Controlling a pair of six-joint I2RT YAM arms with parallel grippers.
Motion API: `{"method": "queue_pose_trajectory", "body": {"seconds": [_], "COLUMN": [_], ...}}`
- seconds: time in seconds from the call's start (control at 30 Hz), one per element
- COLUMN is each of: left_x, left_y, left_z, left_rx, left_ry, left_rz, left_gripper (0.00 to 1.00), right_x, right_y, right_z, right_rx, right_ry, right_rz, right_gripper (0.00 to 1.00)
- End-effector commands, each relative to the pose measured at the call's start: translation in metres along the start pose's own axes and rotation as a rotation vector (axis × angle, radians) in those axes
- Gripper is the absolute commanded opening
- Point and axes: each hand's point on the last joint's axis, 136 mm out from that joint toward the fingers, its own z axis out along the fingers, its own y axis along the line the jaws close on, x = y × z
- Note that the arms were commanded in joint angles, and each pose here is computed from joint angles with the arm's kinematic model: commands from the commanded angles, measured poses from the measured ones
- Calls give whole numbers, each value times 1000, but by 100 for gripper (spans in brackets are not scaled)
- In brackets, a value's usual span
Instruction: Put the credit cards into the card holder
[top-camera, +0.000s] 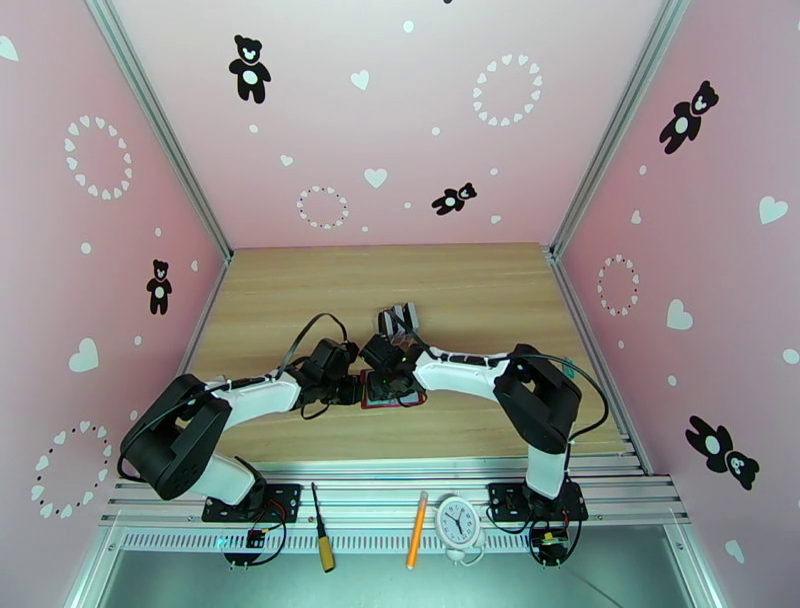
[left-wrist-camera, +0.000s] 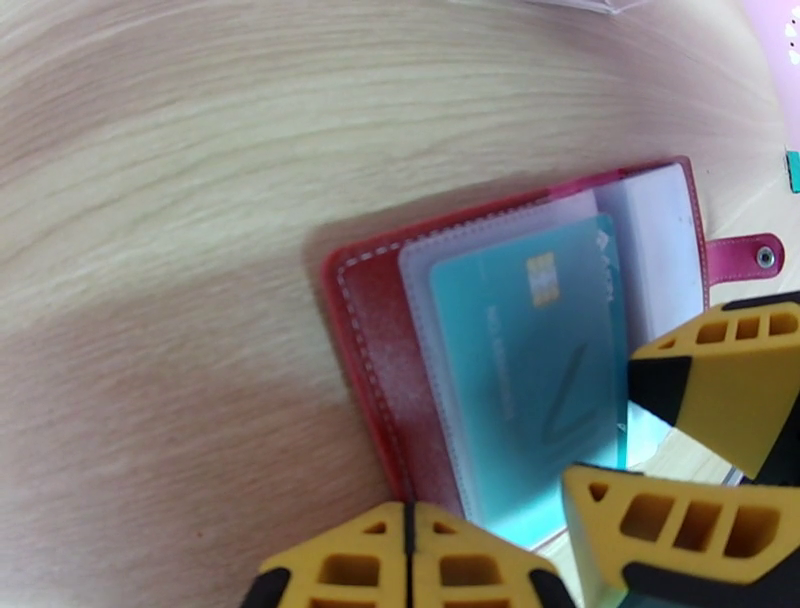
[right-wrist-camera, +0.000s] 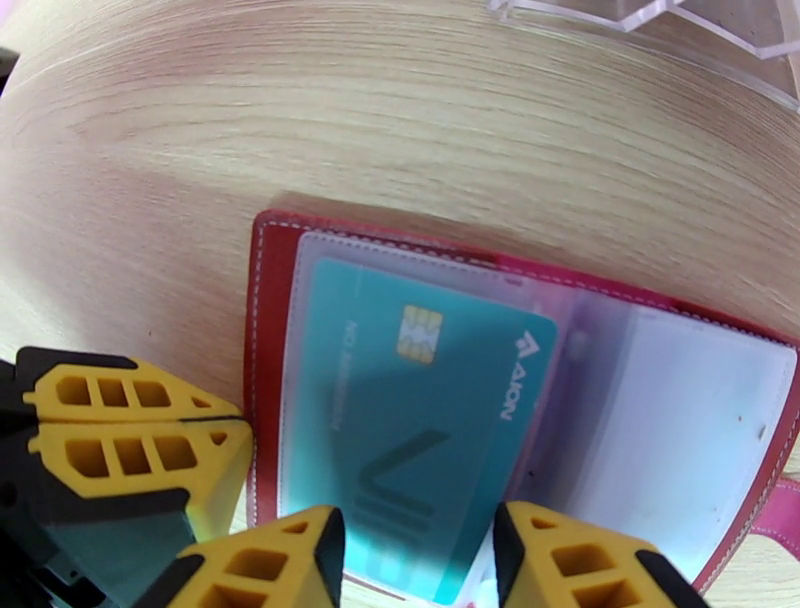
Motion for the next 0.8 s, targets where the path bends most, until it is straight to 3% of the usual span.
{"method": "queue_pose_trajectory", "body": {"seconds": [0.0,0.77], "left_x": [-1,-5], "left_y": [8,22], "left_z": [2,0], "left_rx": [-54,-132], "left_ry": [4,-10], "left_rz": [10,-3], "left_gripper": [9,10], "right_x": [-4,-6], "right_y": [11,27], "right_z": [0,3], "right_rx": [-21,-55], "right_ry": [-4,-1], "right_rz": [-4,0], "right_gripper": [46,46]}}
